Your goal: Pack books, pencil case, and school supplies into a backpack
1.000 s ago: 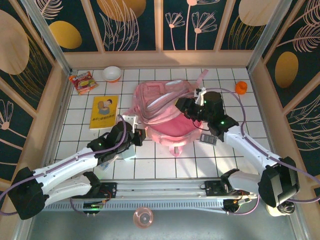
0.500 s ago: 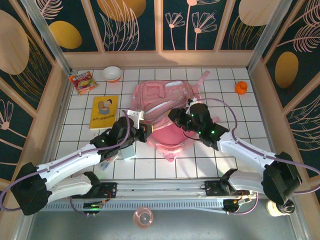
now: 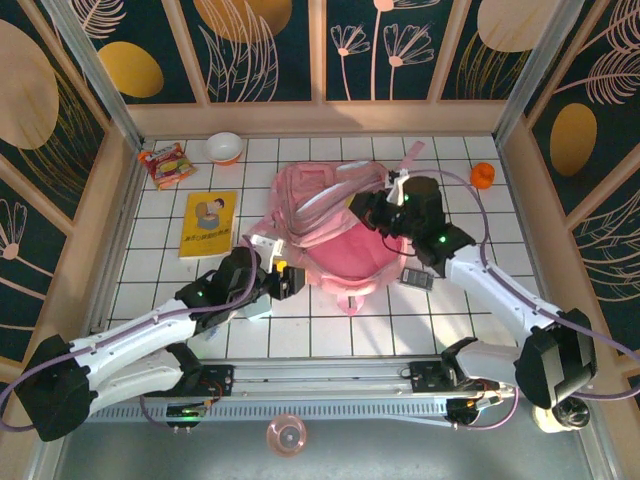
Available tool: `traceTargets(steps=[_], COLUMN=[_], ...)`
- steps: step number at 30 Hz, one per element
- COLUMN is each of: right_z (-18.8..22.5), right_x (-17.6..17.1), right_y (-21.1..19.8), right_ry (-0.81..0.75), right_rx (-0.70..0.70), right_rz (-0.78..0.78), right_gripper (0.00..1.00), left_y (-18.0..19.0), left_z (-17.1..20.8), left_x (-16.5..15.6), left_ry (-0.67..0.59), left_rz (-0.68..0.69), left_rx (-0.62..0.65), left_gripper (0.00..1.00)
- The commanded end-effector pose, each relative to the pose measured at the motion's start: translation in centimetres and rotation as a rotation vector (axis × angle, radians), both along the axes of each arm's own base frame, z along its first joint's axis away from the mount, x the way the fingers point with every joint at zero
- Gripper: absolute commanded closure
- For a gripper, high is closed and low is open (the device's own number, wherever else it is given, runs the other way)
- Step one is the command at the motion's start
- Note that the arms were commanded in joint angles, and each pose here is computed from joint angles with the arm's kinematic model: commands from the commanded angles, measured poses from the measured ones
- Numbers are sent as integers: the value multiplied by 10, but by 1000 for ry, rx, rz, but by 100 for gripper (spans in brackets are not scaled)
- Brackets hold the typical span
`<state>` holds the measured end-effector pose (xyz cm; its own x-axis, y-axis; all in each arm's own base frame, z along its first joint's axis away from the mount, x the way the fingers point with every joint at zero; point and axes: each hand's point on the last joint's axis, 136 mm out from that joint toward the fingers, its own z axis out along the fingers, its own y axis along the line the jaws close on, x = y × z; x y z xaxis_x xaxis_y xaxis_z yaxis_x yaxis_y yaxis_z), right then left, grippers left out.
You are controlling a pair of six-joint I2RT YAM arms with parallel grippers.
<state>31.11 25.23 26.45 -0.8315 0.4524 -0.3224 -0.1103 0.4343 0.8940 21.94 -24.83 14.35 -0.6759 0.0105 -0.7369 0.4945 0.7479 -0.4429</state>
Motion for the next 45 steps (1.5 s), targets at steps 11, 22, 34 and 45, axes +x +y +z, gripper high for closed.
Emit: traceTargets(steps=[11, 22, 34, 45], right_z=[69, 67, 66, 62], right_x=[-3, -4, -7, -7], right_y=[-6, -3, -3, -8], right_ry=[-206, -219, -218, -210], right_rx=[-28, -20, 3, -14], right_rz=[307, 344, 333, 298], right_gripper=[100, 100, 100, 100], left_y=[-5, -20, -42, -51], left_z=[39, 35, 32, 30], left_x=[-24, -6, 29, 37], left_ry=[-358, -347, -371, -357], left_rz=[-318, -390, -382, -409], left_rx=[-178, -212, -187, -175], left_gripper=[22, 22, 23, 73])
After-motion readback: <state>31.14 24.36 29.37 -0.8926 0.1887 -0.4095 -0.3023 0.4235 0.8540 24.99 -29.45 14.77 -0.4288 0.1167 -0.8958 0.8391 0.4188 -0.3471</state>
